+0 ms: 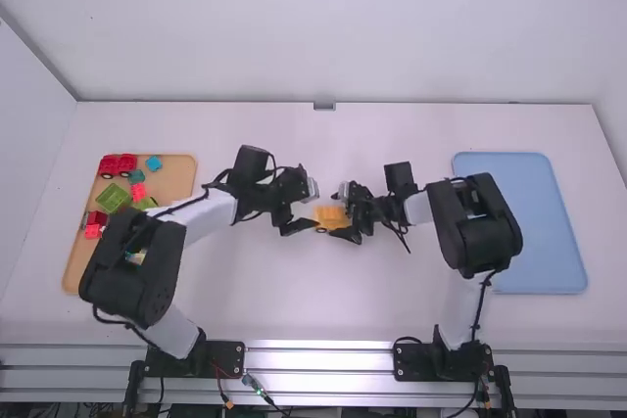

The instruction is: Assemble lego blocks to make yellow taxi

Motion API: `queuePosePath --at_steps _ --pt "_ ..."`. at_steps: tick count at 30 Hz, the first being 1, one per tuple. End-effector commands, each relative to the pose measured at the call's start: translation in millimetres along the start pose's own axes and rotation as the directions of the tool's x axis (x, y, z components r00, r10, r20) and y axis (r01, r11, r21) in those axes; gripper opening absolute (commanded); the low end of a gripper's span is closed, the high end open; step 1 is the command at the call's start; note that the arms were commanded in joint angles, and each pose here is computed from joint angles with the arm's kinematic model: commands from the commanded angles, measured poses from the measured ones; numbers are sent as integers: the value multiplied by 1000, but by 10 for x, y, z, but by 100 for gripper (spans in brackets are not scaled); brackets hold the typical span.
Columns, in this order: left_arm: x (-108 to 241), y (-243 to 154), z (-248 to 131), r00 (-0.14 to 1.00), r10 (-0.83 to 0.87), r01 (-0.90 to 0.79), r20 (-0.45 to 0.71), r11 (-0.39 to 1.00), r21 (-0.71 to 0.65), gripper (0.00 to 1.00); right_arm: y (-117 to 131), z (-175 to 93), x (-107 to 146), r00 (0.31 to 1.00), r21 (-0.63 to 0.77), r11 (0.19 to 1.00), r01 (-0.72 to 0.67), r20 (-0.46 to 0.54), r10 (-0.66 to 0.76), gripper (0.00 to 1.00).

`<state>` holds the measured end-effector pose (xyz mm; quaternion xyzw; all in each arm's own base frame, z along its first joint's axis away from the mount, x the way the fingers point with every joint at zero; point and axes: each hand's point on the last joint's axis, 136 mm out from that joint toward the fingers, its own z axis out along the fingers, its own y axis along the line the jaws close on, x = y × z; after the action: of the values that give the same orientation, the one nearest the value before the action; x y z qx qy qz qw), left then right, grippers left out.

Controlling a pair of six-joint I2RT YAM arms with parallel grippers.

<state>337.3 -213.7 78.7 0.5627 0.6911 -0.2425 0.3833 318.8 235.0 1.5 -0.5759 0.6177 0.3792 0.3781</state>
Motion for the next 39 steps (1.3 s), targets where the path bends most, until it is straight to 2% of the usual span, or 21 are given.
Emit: queuePosePath --at_steps 1,7,10,14,15,18,23,29,30,31,32,36,37,38,39 --pt "-57 68 -154 999 23 -24 -25 998 -56 99 -80 108 40 1000 -13 1000 -22 -5 22 99" --pt "-109 98 -302 997 62 -65 -38 994 -89 99 -85 253 144 997 -3 1000 -10 -75 10 98" --pt "-121 126 -341 997 62 -66 -35 993 -101 99 -73 304 171 994 3 1000 0 -106 0 85" --pt "-94 181 -383 998 53 -57 -36 991 -119 99 -54 327 169 994 -2 1000 -3 -111 3 60" --pt "-91 185 -386 998 52 -56 -36 991 -120 99 -56 326 168 994 0 1000 -7 -110 7 59" --pt "-92 181 -384 998 47 -51 -35 992 -119 99 -110 286 163 994 17 999 -30 -101 31 50" --pt "-88 198 -394 998 47 -51 -35 991 -124 99 -294 156 121 990 53 994 -96 -102 101 50" --pt "-125 234 -393 997 66 -69 -26 988 -139 99 -533 -527 15 965 181 981 -74 -233 116 49" --pt "-131 259 -402 997 70 -73 -23 986 -148 99 -661 -848 34 949 276 958 -78 -272 156 48" --pt "-133 258 -401 997 71 -74 -23 986 -148 99 -675 -881 37 948 287 955 -79 -275 161 48" --pt "-151 257 -394 997 79 -81 -20 986 -149 99 -771 -1138 71 936 362 928 -89 -289 202 48" --pt "-145 319 -419 996 88 -91 -24 981 -172 99 -943 -1832 218 899 564 810 -161 -255 357 48" --pt "-127 355 -426 995 90 -96 -38 977 -190 99 -971 -2137 310 887 635 748 -191 -216 409 49" --pt "-126 366 -427 995 93 -99 -42 976 -196 99 -984 -2236 345 884 657 727 -201 -198 424 49" --pt "-123 383 -424 994 96 -104 -50 973 -206 99 -1021 -2451 436 876 705 671 -229 -152 458 49"
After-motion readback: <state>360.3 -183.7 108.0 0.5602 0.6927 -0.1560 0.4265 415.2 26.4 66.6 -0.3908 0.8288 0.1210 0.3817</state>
